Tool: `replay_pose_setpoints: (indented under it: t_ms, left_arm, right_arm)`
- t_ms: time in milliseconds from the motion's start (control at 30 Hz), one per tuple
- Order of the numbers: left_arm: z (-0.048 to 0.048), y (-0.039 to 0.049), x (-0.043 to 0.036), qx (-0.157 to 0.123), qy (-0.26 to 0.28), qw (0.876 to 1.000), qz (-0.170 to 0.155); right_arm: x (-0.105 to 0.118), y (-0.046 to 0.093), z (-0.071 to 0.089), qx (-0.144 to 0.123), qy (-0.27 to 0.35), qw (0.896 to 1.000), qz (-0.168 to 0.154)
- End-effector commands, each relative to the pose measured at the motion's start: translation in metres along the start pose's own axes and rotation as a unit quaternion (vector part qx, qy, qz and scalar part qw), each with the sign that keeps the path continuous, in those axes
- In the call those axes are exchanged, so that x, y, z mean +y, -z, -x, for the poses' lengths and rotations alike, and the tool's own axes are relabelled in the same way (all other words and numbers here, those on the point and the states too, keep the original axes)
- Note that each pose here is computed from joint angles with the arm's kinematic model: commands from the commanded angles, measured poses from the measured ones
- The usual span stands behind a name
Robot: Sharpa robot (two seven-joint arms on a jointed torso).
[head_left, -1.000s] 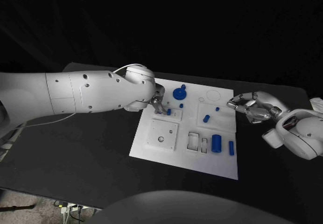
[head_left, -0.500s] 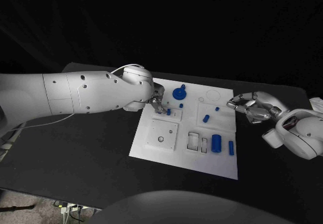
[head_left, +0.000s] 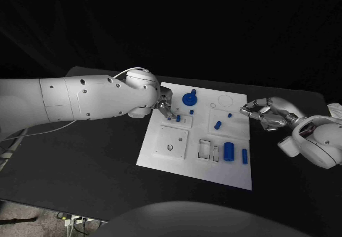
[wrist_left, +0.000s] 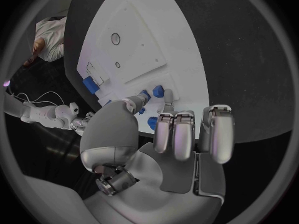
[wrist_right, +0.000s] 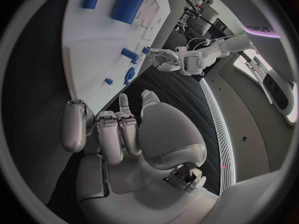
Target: Assemble the parts on the task board
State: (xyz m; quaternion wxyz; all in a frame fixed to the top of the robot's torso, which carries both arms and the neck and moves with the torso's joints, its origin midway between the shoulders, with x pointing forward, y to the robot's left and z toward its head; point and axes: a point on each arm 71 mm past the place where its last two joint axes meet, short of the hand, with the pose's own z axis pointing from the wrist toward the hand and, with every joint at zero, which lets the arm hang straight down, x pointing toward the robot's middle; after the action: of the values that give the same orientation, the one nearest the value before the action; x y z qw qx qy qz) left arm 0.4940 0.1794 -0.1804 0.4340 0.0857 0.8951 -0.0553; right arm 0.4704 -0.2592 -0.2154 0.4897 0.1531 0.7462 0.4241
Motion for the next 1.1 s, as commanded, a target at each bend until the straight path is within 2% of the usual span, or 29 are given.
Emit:
replay_pose_setpoints:
  t_ms: [33, 333, 500, 633, 800, 933, 1100]
  left_arm:
    - [-0.0010, 0.0005, 0.0016, -0.007, 0.011, 1.000, -0.005]
    - [0.0009, 0.0054, 0.0119, -0.018, 0.031, 0.999, 0.015]
    - [0.0050, 0.0086, 0.0177, -0.038, 0.038, 0.998, 0.023]
    - [0.0124, 0.0122, 0.0192, -0.066, 0.060, 0.996, 0.007]
    - [0.0206, 0.0162, 0.0186, -0.094, 0.100, 0.990, -0.028]
    - [0.0214, 0.0168, 0.0190, -0.091, 0.109, 0.989, -0.037]
    - [0.0174, 0.0161, 0.0197, -0.075, 0.111, 0.990, -0.039]
  right_arm:
    - [0.000, 0.000, -0.002, 0.011, 0.000, 1.000, -0.001]
    - [0.000, 0.000, -0.002, 0.011, 0.000, 1.000, -0.002]
    - [-0.001, 0.000, -0.002, 0.011, 0.000, 1.000, -0.003]
    - [-0.001, 0.000, -0.002, 0.011, 0.000, 1.000, -0.003]
    - [-0.001, 0.000, -0.002, 0.011, 0.000, 1.000, -0.003]
    - [-0.001, 0.000, -0.002, 0.011, 0.000, 1.000, -0.003]
    - [-0.001, 0.000, -0.002, 0.012, 0.000, 1.000, -0.004]
